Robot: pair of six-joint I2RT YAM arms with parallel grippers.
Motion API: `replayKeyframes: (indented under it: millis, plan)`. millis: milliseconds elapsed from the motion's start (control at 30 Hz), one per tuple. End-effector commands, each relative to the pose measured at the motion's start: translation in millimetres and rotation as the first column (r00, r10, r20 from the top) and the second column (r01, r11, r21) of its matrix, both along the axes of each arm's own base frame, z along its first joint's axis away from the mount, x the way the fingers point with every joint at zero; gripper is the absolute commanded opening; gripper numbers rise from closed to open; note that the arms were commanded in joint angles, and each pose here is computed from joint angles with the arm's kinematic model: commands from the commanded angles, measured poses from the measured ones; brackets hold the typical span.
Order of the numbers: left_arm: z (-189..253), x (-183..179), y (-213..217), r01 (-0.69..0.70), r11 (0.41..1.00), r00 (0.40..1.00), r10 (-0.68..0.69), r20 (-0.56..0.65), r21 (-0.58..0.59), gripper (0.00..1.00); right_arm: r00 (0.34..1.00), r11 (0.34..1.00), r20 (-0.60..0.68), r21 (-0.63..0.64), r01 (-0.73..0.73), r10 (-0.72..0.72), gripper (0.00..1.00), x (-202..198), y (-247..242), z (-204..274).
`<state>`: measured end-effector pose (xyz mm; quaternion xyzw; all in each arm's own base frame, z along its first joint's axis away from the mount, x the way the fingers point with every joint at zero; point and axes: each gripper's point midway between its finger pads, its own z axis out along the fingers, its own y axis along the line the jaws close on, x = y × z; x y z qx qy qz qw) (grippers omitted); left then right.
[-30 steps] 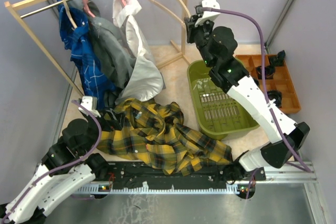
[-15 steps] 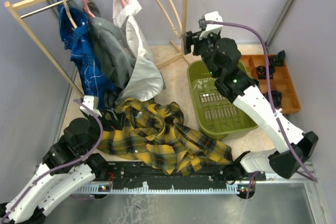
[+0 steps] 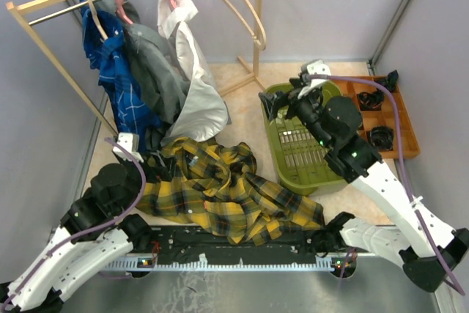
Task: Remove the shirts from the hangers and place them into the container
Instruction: Place the hanger at the clothesline, then pick up the shirt from the center of the board.
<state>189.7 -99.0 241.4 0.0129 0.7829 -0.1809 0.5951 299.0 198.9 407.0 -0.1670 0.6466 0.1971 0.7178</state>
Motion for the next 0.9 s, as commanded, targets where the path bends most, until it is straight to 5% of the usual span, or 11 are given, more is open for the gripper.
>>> replayKeyframes:
  millis: [0,233,433,567,767,867]
  plan:
    - [-3.5,2.4,-0.3,-0.006,1.000,1.000,0.006,-0.007,0.016,0.99,0.986,0.994,-0.131,0.050,-0.098,0.104,0.99,-27.4,4.0,-43.4]
    - [-3.1,2.3,1.6,-0.020,1.000,1.000,0.020,-0.019,0.015,0.99,0.918,0.964,-0.305,0.152,-0.216,0.254,0.99,-83.6,2.7,-120.2]
    - [1.9,0.3,3.6,-0.017,1.000,1.000,0.018,0.012,-0.009,0.99,0.755,0.788,-0.227,0.178,-0.590,0.616,0.96,-142.9,40.2,-114.0]
    - [1.2,0.4,4.3,-0.022,1.000,1.000,0.022,0.007,-0.007,0.99,0.633,0.690,-0.281,0.205,-0.694,0.721,0.95,-158.5,65.1,-133.0]
    - [0.6,0.8,5.7,-0.032,0.999,0.999,0.032,0.001,-0.004,0.99,0.666,0.684,-0.438,-0.145,-0.715,0.604,0.99,-169.5,105.2,-200.9]
    - [1.3,0.6,6.5,-0.035,0.999,0.999,0.035,0.003,-0.006,0.99,0.734,0.752,-0.459,-0.190,-0.631,0.501,0.99,-145.4,113.6,-214.7]
